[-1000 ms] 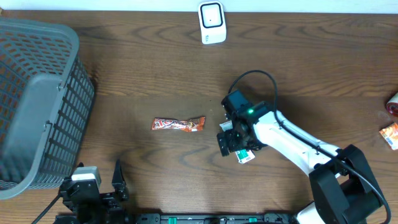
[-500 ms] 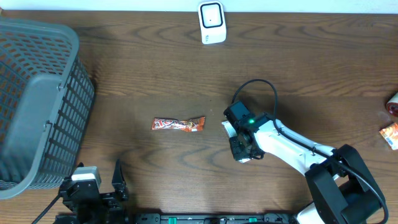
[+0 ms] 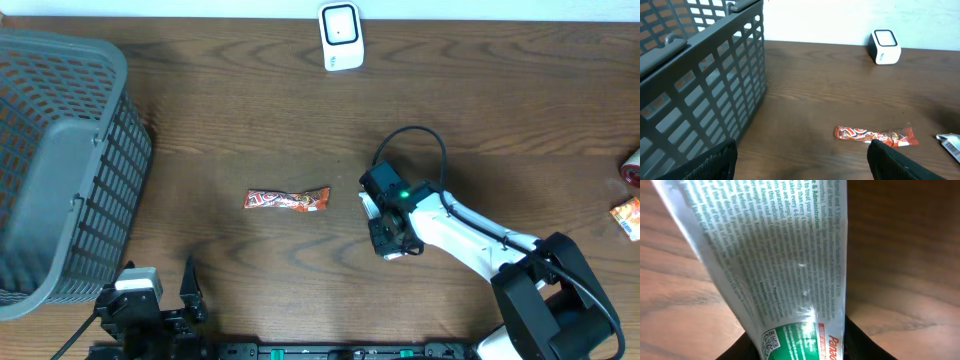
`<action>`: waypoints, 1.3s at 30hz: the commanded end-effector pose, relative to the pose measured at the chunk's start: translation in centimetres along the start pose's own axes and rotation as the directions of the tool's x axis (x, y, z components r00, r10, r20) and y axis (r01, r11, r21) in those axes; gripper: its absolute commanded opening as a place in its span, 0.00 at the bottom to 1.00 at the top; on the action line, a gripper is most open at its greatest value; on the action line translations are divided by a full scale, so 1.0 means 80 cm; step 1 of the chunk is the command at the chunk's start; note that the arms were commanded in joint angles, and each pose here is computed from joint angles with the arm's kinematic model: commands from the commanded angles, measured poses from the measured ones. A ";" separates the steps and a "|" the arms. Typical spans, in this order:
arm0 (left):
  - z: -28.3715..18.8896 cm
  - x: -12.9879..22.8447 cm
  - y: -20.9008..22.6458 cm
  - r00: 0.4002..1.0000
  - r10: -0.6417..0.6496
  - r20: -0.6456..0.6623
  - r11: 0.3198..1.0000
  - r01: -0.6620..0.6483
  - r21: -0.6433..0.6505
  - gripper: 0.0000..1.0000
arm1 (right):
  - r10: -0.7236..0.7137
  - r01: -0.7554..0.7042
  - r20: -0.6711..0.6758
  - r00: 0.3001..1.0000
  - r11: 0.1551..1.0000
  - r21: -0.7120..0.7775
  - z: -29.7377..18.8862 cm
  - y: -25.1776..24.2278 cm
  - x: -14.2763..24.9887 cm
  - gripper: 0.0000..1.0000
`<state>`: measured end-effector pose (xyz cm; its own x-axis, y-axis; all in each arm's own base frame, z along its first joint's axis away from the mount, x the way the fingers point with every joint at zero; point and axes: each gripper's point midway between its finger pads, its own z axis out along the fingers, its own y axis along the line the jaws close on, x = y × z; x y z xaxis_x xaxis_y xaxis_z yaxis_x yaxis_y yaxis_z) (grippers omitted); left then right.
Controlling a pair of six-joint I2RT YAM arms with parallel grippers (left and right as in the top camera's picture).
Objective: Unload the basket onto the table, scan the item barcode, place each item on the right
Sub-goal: 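Carry the Panadol box up to the white scanner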
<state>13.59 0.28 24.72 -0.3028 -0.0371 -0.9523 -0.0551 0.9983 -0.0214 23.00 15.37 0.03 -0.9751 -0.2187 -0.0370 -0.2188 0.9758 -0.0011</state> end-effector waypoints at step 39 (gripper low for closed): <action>-0.002 -0.001 -0.002 1.000 0.001 0.008 1.000 -0.001 0.009 0.84 | -0.336 0.137 0.652 0.679 0.931 0.337 -0.148 -0.075 -0.316 0.32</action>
<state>13.59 0.29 24.72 -0.3028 -0.0371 -0.9523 -0.0554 0.9982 -0.0213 46.81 15.45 12.88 -0.5820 -0.4206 -0.6959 -0.3175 0.9054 -0.2817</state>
